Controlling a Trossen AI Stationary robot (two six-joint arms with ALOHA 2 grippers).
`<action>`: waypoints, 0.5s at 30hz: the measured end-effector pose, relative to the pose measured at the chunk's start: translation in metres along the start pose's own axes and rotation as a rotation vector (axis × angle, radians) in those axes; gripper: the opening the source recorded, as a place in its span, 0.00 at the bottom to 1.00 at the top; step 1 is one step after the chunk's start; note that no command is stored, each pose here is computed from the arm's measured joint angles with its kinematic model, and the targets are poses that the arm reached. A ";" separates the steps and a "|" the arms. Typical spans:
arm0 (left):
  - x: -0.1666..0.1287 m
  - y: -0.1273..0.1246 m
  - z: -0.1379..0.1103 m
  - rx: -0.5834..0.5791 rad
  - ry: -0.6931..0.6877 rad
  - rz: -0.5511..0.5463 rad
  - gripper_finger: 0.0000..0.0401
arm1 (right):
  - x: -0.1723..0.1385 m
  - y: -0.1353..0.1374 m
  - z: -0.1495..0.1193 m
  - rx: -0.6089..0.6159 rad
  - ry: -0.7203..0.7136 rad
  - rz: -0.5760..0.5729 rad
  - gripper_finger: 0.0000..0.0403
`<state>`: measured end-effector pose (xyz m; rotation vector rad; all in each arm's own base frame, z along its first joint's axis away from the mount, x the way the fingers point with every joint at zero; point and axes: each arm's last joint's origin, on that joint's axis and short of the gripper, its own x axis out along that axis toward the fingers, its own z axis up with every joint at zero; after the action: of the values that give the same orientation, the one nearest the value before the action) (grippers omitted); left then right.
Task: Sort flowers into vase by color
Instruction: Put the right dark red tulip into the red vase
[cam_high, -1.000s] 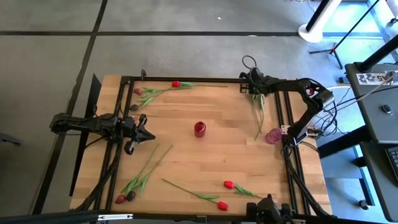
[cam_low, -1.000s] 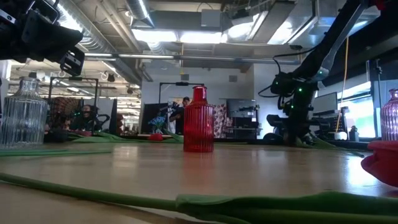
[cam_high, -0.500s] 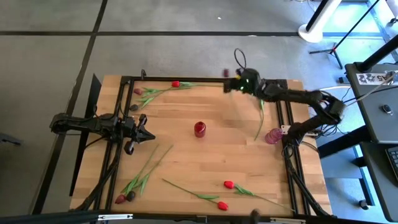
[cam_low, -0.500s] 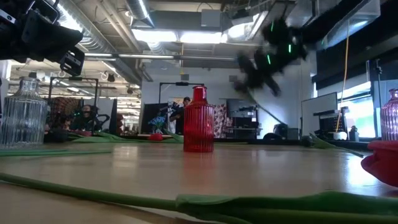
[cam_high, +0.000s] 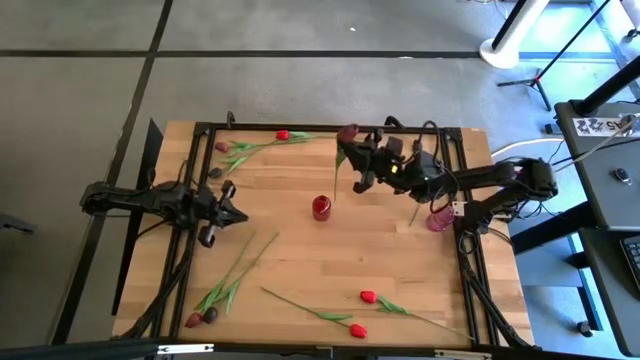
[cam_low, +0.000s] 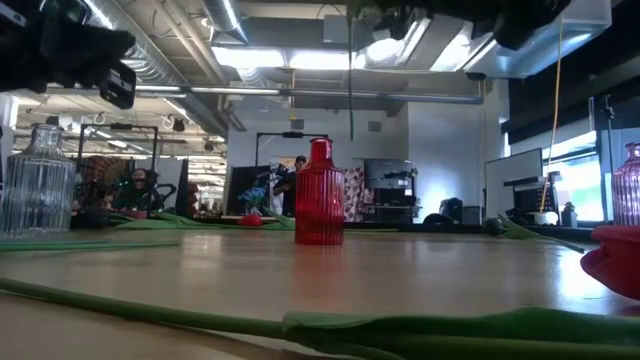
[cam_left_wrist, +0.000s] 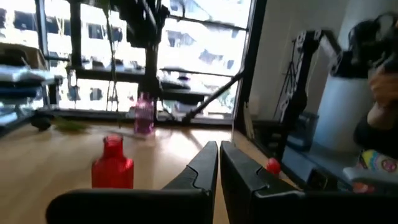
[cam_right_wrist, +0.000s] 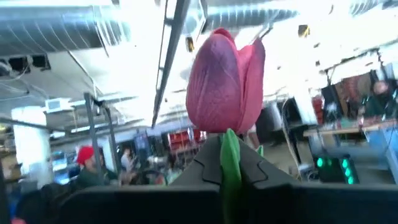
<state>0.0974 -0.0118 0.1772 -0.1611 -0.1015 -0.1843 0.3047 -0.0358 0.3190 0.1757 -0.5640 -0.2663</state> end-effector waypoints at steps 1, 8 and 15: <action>0.000 0.000 0.001 -0.032 -0.013 -0.002 0.04 | 0.001 -0.001 -0.003 -0.001 -0.006 -0.001 0.01; -0.001 -0.002 0.013 -0.009 -0.134 -0.011 0.04 | 0.007 -0.003 -0.024 -0.011 -0.068 0.007 0.00; -0.001 -0.002 0.016 -0.007 -0.160 -0.013 0.04 | 0.016 0.000 -0.021 -0.006 -0.094 -0.006 0.00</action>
<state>0.0944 -0.0111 0.1926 -0.1826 -0.2612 -0.1846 0.3293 -0.0392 0.3098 0.1593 -0.6555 -0.2832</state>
